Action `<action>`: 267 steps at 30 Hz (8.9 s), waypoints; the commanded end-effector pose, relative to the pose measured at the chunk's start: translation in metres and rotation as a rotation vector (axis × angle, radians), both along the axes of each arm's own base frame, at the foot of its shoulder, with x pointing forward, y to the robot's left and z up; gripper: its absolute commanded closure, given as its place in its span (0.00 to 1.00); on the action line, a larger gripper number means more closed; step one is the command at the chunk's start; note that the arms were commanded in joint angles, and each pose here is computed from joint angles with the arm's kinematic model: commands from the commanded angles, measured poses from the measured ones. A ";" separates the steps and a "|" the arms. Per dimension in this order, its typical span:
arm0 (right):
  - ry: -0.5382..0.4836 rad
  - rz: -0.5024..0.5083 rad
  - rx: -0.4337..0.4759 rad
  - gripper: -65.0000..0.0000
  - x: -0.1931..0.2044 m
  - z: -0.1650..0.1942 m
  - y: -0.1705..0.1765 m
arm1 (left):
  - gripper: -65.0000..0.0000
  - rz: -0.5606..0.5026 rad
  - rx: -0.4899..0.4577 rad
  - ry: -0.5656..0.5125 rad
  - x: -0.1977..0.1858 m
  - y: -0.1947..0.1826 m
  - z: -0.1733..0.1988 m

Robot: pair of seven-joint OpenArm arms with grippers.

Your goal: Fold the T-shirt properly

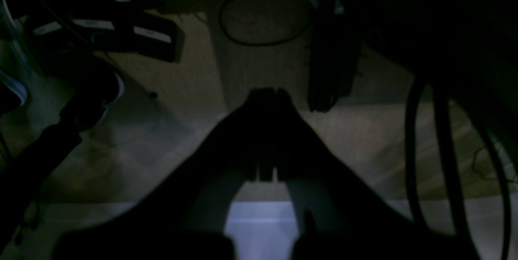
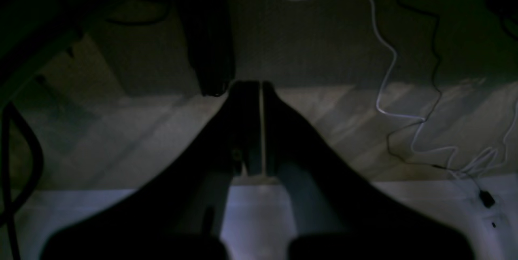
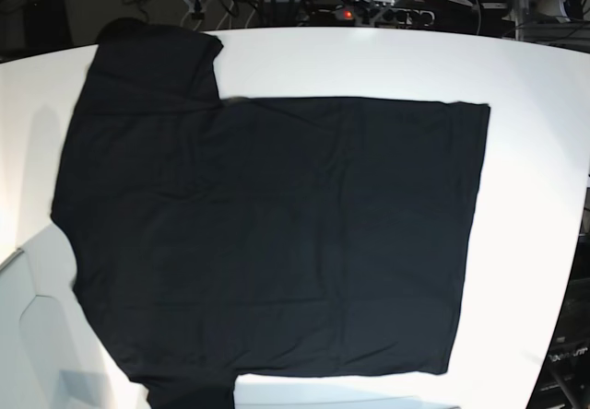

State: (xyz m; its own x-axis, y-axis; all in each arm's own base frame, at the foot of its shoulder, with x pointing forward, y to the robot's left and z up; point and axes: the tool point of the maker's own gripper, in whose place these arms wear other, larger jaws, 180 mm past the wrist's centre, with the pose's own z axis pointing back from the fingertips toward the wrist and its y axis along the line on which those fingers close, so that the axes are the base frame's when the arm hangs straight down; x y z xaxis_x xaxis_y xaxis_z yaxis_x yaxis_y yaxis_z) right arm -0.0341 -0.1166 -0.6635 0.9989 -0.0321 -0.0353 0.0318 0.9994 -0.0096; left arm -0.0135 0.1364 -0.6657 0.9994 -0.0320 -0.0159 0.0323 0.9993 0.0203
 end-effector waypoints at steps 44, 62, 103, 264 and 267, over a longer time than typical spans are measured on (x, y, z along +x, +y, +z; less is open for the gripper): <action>0.060 -0.003 0.031 1.00 -0.033 0.006 0.010 | 1.00 -0.003 0.002 -0.008 -0.035 -0.001 0.005; -0.300 -0.012 -0.008 1.00 -0.060 0.151 -0.005 | 1.00 -0.105 0.025 -0.363 -0.060 0.069 0.149; -0.950 0.072 -0.209 0.53 0.142 0.309 -0.081 | 0.36 0.311 0.222 -1.089 0.182 0.197 0.283; -1.224 0.085 -0.060 1.00 0.525 0.371 -0.150 | 1.00 0.526 0.006 -1.261 0.427 0.201 0.355; -1.212 0.086 -0.063 1.00 0.521 0.365 -0.151 | 1.00 0.533 0.000 -1.267 0.432 0.201 0.357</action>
State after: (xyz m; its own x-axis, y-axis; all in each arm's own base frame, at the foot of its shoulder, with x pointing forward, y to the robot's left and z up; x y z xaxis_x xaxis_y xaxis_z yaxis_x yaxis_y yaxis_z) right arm 0.4763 -0.2605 -0.3245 0.4496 0.0635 0.8910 -0.0269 0.9980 -0.0576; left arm 0.4054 0.3298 -0.3382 0.2979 0.3856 0.8733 -0.4056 0.8792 -0.2498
